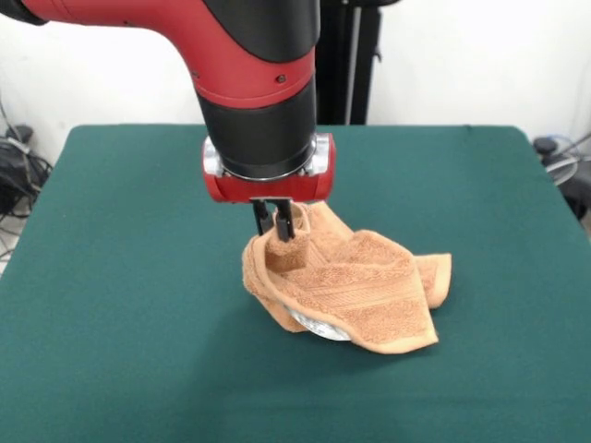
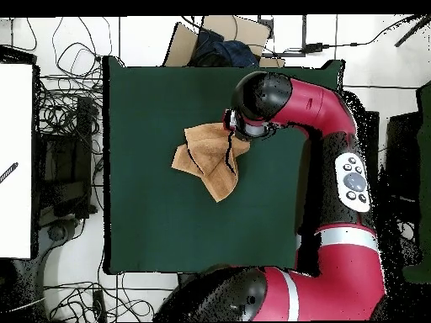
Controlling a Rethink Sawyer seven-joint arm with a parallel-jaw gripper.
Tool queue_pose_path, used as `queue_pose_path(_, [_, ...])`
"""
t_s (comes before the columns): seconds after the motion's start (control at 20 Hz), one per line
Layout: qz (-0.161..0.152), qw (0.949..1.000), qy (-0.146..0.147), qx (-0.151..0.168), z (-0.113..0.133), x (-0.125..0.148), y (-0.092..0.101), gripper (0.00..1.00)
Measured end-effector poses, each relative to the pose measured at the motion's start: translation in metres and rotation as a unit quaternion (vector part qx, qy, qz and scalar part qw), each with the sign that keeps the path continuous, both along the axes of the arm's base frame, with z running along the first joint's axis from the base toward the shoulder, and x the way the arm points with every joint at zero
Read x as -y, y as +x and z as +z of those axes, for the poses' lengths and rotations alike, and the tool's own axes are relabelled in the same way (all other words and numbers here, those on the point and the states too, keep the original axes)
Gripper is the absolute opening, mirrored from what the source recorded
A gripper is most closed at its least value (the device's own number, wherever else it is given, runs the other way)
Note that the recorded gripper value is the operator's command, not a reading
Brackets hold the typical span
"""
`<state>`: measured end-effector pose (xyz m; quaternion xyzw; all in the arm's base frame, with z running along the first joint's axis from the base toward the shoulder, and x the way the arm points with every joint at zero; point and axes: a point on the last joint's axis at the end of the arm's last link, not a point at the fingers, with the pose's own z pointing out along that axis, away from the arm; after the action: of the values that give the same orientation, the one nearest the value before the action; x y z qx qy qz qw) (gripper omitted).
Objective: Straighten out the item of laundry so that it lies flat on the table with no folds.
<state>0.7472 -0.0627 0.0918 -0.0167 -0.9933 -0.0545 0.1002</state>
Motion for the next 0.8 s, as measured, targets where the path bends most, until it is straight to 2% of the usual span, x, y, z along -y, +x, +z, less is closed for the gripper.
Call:
queue_pose_path(0.3, [0.003, 1.0, 0.008, 0.001, -0.001, -0.005, 0.009, 0.0])
queue_pose_path(0.8, [0.004, 0.9999, 0.004, -0.014, -0.005, 0.005, 0.016, 0.0])
